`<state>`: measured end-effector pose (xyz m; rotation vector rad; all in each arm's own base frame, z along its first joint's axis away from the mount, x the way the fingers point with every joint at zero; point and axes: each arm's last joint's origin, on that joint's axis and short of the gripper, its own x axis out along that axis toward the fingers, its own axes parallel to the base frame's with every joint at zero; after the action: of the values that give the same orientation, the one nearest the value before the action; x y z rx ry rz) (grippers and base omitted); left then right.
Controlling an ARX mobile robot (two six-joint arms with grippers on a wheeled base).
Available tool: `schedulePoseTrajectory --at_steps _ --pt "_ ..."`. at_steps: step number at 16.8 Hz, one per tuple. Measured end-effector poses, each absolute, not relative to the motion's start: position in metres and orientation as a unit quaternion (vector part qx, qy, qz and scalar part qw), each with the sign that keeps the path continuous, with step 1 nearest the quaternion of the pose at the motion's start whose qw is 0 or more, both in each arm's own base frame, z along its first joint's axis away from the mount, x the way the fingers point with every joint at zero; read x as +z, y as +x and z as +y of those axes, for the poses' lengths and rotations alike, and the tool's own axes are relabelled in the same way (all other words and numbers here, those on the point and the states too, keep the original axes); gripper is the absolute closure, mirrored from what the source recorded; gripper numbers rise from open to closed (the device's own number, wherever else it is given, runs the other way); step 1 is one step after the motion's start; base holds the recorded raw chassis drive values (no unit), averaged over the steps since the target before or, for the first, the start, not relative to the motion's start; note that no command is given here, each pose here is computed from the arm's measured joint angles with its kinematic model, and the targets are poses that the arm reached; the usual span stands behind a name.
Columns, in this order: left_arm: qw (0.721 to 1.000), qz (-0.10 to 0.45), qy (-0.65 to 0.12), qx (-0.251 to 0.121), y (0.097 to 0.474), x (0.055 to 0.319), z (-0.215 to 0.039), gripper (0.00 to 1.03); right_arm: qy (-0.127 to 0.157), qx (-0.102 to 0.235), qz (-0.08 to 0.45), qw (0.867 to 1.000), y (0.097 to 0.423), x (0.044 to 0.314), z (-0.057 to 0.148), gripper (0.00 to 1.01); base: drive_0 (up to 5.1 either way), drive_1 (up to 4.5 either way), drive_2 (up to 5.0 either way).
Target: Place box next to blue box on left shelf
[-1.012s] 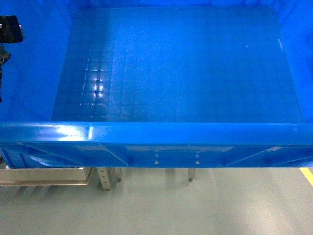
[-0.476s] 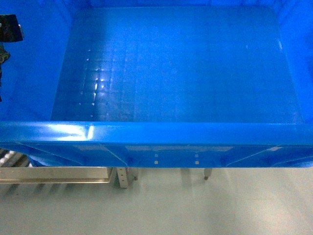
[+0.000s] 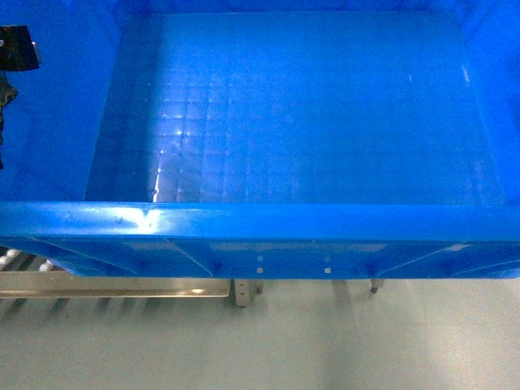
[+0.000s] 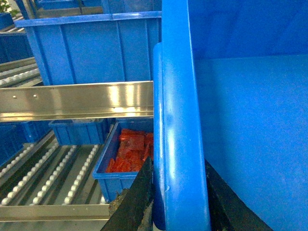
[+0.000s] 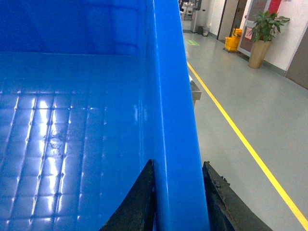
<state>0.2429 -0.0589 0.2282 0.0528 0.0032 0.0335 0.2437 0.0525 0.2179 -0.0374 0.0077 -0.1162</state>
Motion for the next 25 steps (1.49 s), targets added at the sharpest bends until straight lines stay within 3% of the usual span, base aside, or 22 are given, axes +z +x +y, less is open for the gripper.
schedulePoseTrajectory --at_steps 25 --pt "1.0 0.002 0.027 0.017 0.2428 0.2283 -0.0589 0.86 -0.019 -0.058 0.004 0.998 0.2437 0.218 0.0525 0.8 0.0 4.29 -4.3"
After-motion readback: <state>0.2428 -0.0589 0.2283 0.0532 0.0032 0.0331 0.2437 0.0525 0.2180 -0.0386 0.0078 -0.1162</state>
